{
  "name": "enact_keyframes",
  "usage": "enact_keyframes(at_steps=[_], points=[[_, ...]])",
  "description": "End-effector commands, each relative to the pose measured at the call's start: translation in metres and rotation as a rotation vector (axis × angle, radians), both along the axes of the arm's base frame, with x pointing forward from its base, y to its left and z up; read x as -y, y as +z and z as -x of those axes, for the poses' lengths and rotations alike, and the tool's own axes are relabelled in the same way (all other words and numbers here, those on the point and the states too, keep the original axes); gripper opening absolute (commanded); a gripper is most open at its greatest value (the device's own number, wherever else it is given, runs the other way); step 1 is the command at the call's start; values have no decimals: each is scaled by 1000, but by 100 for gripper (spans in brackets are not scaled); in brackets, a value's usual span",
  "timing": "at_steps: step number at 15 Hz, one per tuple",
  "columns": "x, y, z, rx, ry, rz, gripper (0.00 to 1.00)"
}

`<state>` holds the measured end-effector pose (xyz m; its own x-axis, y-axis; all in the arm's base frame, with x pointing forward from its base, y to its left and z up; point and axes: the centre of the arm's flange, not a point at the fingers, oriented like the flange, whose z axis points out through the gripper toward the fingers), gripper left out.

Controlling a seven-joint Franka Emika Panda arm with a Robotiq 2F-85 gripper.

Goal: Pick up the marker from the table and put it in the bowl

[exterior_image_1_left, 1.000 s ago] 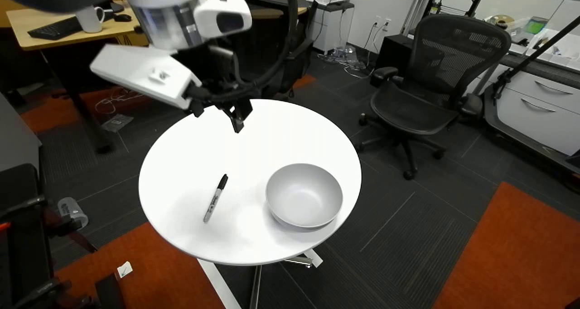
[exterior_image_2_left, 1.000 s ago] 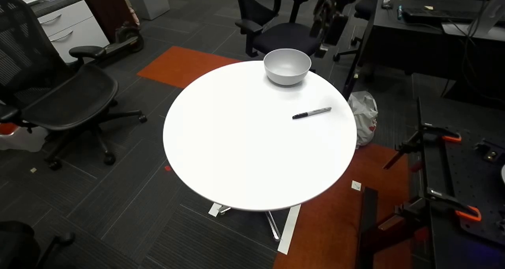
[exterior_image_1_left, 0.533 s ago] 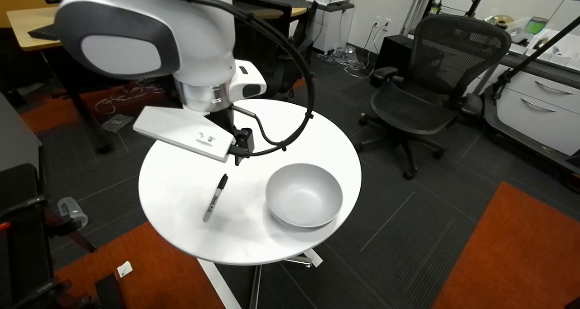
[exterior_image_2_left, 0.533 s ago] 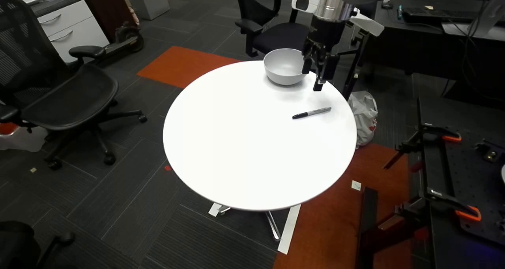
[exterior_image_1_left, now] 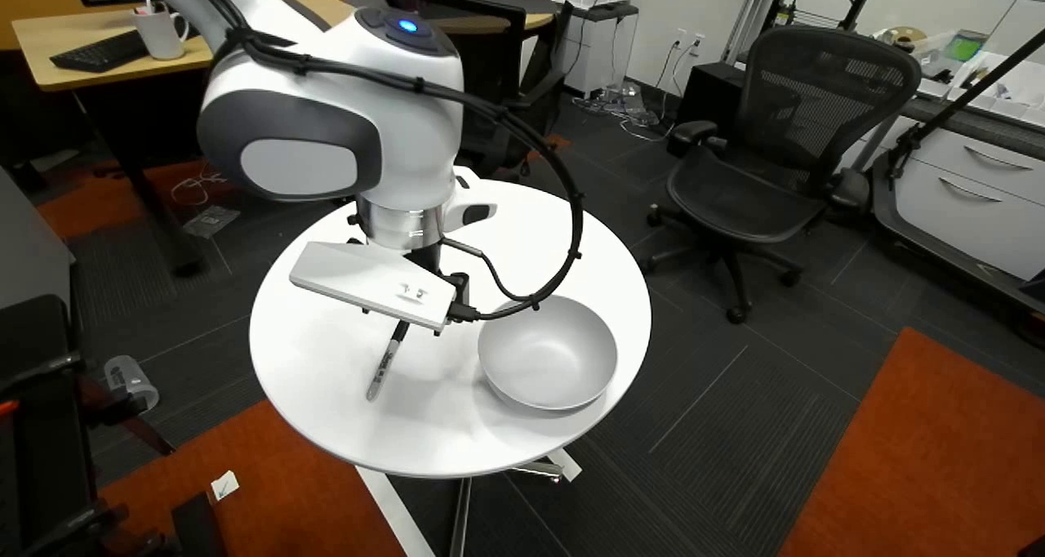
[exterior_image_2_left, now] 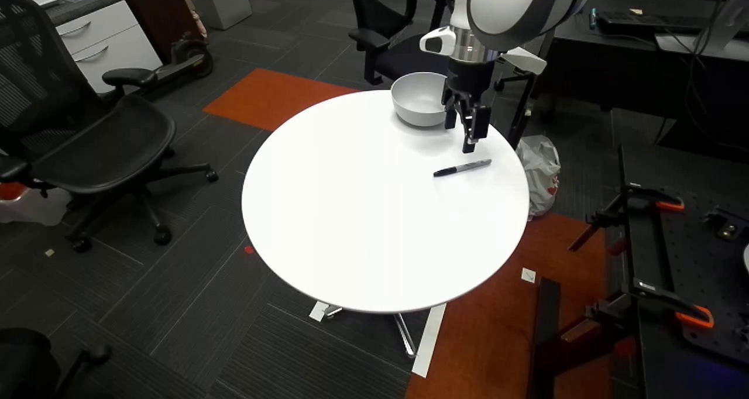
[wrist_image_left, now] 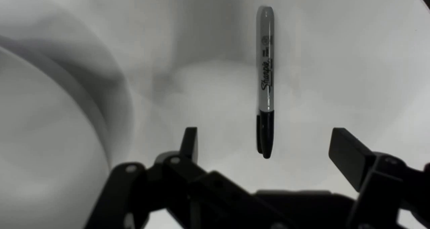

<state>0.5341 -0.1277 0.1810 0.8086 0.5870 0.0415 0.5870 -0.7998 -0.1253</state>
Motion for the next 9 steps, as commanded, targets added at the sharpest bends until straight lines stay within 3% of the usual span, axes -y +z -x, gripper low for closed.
enact_keyframes(at_steps=[1, 9], points=[[-8, -12, -4, 1, -8, 33, 100], [-21, -30, -8, 51, -89, 110, 100]])
